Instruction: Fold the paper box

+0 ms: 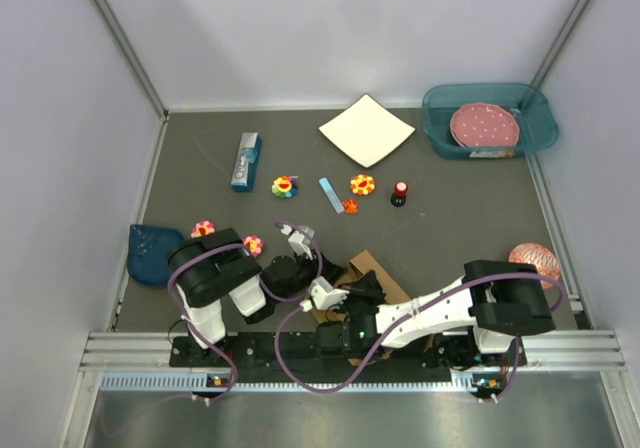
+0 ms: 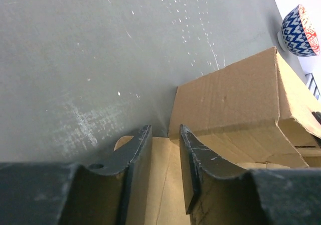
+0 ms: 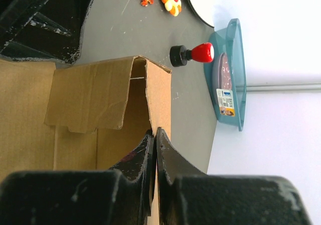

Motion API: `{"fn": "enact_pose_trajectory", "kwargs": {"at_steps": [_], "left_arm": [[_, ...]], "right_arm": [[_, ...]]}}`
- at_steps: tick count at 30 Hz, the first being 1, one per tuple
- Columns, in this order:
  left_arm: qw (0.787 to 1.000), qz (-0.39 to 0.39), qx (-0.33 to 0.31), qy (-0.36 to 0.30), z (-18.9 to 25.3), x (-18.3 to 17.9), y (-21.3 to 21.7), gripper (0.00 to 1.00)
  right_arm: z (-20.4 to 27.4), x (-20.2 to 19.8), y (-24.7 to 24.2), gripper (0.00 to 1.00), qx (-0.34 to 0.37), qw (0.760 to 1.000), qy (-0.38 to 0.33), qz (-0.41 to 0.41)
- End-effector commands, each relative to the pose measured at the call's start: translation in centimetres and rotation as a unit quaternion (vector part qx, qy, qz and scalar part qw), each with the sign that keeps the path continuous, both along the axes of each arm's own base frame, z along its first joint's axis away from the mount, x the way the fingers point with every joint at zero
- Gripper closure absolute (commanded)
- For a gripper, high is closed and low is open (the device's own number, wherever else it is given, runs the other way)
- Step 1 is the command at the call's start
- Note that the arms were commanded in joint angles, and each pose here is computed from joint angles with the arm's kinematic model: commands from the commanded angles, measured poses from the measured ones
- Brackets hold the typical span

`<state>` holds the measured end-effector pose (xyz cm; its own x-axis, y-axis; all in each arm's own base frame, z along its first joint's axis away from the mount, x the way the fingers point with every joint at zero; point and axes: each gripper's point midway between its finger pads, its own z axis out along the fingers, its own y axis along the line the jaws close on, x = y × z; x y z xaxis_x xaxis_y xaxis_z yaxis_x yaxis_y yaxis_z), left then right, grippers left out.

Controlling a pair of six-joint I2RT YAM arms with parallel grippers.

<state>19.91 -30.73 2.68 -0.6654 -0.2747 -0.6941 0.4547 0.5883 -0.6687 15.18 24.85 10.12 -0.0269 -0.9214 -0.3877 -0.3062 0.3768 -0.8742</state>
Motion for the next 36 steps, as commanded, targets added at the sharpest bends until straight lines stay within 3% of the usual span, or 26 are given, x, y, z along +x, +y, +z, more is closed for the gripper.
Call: {"fn": "enact_pose_trajectory", "kwargs": {"at_steps": [1,5,12,20,21,22,30,36], "left_arm": [[0.992,0.016,-0.08,-0.095,5.6,0.9,0.0,0.62],[0.991,0.013,-0.076,-0.111,5.9,0.5,0.6,0.5],[0.989,0.01,-0.037,-0.14,5.1,0.2,1.6,0.47],[0.985,-0.02,-0.043,-0.167,6.1,-0.5,0.2,0.43],[0.984,-0.022,-0.046,-0.171,6.4,-0.5,-0.1,0.37],[0.983,-0.024,-0.051,-0.177,6.8,-0.5,-0.5,0.01],[0.976,-0.046,-0.057,-0.203,7.8,-0.6,-2.3,0.01],[0.975,-0.059,-0.05,-0.209,7.2,-0.6,-3.1,0.15]], "right_arm": [[-1.2,-1.4,2.6,1.0,0.074,0.995,0.063,0.01],[-1.2,-1.4,2.6,1.0,0.073,0.995,0.063,0.01],[-1.1,-1.4,2.6,1.0,0.075,0.995,0.062,0.01],[-1.1,-1.5,2.9,1.0,0.082,0.994,0.068,0.01],[-1.1,-1.5,2.9,1.0,0.082,0.994,0.068,0.011],[-1.0,-1.5,2.9,1.0,0.082,0.994,0.068,0.011],[-1.1,-1.6,2.9,1.0,0.083,0.994,0.071,0.012],[-1.3,-1.7,2.9,1.0,0.084,0.994,0.074,0.013]]}}
